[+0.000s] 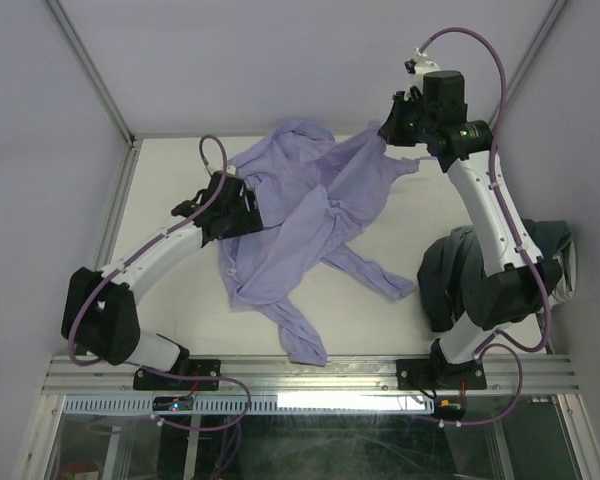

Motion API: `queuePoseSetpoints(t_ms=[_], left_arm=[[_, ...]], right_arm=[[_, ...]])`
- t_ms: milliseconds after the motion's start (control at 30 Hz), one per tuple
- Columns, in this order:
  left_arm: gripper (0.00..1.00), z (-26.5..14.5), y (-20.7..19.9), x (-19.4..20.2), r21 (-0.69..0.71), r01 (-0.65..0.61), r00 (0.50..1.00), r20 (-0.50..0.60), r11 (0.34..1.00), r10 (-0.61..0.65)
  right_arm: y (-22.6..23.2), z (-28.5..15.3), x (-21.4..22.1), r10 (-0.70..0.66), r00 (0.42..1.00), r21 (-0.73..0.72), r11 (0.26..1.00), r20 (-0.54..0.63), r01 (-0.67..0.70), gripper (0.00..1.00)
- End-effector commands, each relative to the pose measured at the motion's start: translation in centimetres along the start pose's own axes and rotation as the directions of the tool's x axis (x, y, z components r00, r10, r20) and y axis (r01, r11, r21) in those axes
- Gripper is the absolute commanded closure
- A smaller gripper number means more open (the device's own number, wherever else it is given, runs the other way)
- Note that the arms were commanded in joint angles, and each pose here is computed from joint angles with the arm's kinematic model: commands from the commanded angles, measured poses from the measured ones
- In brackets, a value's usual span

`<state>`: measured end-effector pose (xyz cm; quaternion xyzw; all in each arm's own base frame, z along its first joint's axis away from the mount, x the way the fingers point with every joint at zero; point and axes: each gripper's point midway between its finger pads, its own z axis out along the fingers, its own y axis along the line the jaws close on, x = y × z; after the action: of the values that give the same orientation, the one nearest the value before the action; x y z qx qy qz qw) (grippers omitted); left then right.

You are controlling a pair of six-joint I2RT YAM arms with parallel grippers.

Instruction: Zip up the jacket

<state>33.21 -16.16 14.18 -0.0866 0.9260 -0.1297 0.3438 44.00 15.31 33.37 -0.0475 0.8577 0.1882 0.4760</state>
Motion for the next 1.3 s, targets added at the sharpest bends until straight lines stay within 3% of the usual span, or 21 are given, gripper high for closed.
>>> queuePoseSetpoints(t_ms=[0,233,433,667,800,933,1167,1267], left_arm=[[0.34,3.8,-1.1,0.2,0.029,-0.002,0.999,-0.048,1.0,0.003],[0.36,10.2,1.9,1.9,-0.108,-0.026,0.985,-0.172,0.994,0.007],[0.35,11.7,9.5,-3.1,-0.358,-0.023,0.996,-0.093,0.934,-0.012],[0.34,9.2,17.7,-9.2,-0.509,0.097,0.995,0.046,0.855,-0.085],[0.31,6.8,15.8,-11.5,-0.45,0.091,0.994,0.1,0.888,-0.051],[0.25,4.2,11.2,-11.4,-0.302,0.079,0.992,0.12,0.95,-0.044],[0.21,-0.5,3.8,-8.3,-0.064,0.059,0.992,0.112,0.996,-0.051],[0.21,-1.4,0.8,-6.3,0.033,0.06,0.996,0.072,0.998,-0.062]], right_arm=[[-2.3,-3.5,-0.8,-0.095,0.995,0.146,0.985,0.008,0.093,1.0],[-4.7,-7.1,-2.3,-0.177,0.984,0.291,0.943,0.025,0.162,1.0],[-6.7,-8.9,-1.9,-0.199,0.98,0.396,0.9,0.003,0.182,1.0],[-8.9,-10.7,-1.1,-0.202,0.979,0.499,0.845,-0.033,0.191,1.0],[-7.4,-10.2,-0.5,-0.185,0.982,0.418,0.889,-0.046,0.187,1.0],[-3.4,-7.8,1.4,-0.167,0.98,0.229,0.955,-0.106,0.188,1.0],[9.4,-2.0,6.1,-0.177,0.963,-0.176,0.974,-0.205,0.141,1.0],[15.6,-0.1,8.4,-0.219,0.943,-0.369,0.922,-0.25,0.116,0.83]])
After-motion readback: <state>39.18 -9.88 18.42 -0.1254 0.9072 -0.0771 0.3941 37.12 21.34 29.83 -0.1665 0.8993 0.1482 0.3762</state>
